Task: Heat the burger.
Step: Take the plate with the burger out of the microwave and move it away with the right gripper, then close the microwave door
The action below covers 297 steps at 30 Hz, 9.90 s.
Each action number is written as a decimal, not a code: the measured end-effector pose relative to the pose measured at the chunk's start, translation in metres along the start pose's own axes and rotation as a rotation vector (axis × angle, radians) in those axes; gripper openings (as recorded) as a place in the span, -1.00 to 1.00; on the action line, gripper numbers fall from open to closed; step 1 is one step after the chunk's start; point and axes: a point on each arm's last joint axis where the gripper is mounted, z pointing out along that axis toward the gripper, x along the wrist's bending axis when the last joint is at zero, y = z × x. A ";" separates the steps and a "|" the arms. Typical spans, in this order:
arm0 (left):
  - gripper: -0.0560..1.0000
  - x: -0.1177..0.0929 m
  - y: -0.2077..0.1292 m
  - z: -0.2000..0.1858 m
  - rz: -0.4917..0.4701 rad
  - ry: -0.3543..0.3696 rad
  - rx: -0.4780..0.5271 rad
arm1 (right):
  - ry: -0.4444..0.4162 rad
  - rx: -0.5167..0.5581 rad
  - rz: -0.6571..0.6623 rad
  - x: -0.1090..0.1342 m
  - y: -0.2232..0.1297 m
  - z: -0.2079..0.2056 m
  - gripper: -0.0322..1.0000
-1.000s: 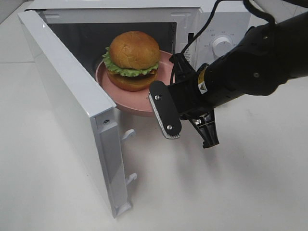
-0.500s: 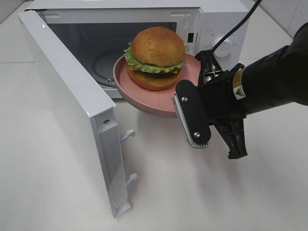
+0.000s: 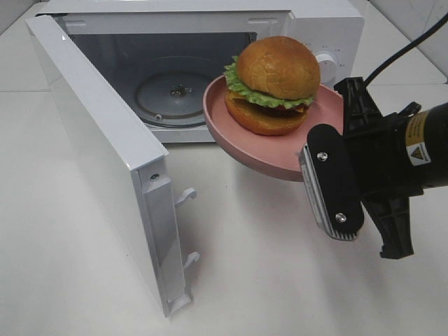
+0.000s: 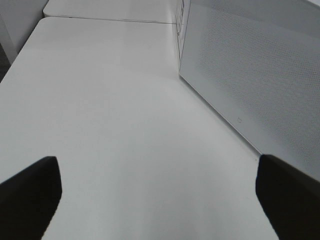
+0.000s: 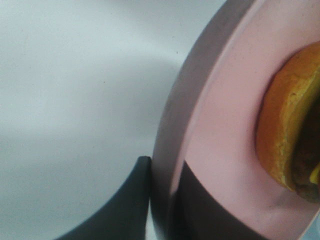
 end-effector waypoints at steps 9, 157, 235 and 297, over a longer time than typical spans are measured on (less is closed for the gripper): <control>0.95 0.000 0.000 0.000 0.000 0.000 0.000 | 0.011 0.063 0.043 0.011 -0.013 -0.027 -0.75; 0.95 0.000 0.000 0.000 0.000 0.000 0.000 | -0.202 0.464 1.498 0.014 -0.071 -0.062 0.59; 0.95 0.000 0.000 0.000 0.000 0.000 0.000 | -0.635 -0.110 1.702 0.124 -0.052 -0.214 0.55; -0.80 0.016 0.062 0.074 -0.104 0.030 -0.125 | -0.635 -0.111 1.700 0.124 -0.052 -0.214 0.54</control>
